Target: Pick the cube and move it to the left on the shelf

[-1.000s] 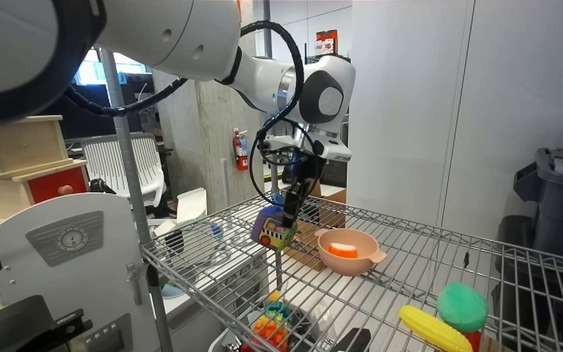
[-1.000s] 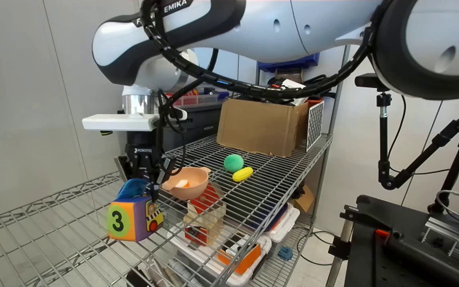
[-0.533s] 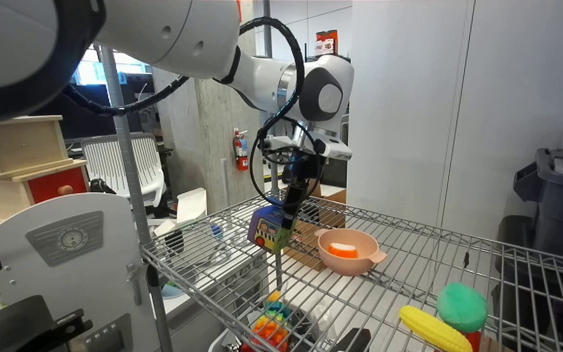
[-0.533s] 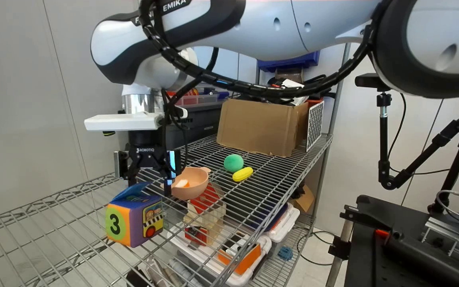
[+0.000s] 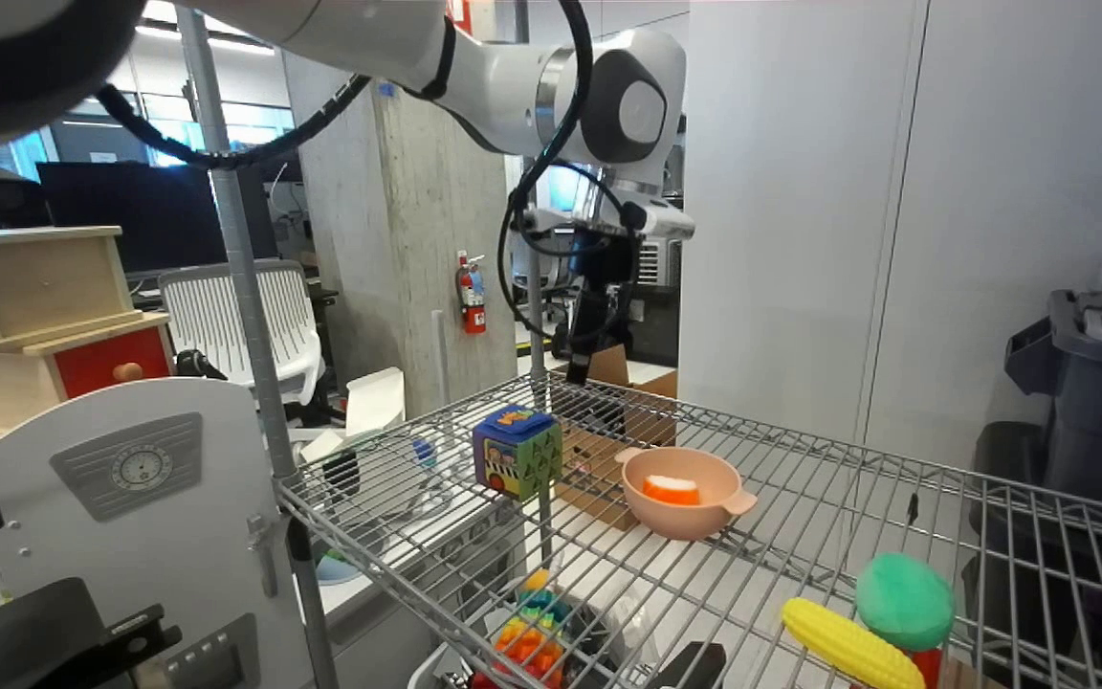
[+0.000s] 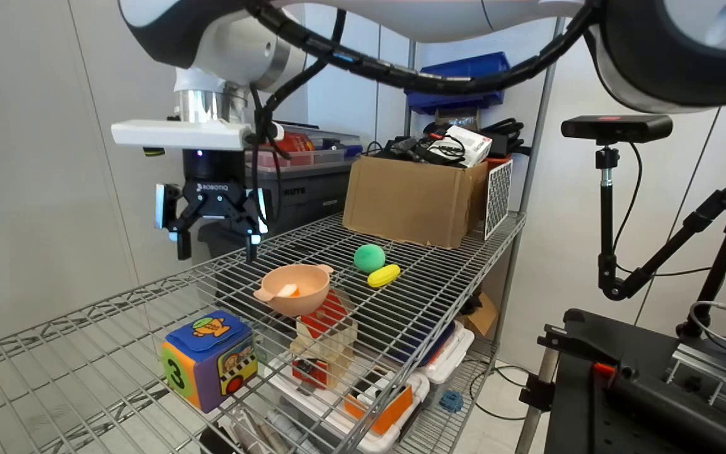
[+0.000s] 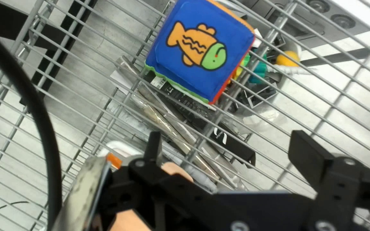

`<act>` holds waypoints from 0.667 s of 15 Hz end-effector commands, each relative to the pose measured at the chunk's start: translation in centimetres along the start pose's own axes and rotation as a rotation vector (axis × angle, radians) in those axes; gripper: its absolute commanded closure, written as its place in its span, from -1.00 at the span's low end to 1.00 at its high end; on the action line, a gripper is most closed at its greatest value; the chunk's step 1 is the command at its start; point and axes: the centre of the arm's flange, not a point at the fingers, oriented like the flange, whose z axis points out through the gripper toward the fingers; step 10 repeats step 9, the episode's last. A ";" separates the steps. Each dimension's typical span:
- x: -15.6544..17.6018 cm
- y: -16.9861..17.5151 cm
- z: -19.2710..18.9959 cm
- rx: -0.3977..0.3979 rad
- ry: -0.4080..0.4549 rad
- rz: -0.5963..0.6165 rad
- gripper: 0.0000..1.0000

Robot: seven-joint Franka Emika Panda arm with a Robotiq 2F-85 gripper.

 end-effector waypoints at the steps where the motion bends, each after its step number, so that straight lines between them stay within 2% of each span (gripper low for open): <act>1: -0.8 3.3 -7.3 0.077 0.042 -0.026 -1.00; 3: 2.4 2.4 -11.8 0.111 0.023 0.024 -1.00; 4: 1.2 0.9 -8.3 0.091 0.049 0.005 -1.00; 6: 2.5 2.2 -11.4 0.111 0.054 0.027 -1.00; 10: 3.0 2.6 -11.7 0.112 0.050 0.035 -1.00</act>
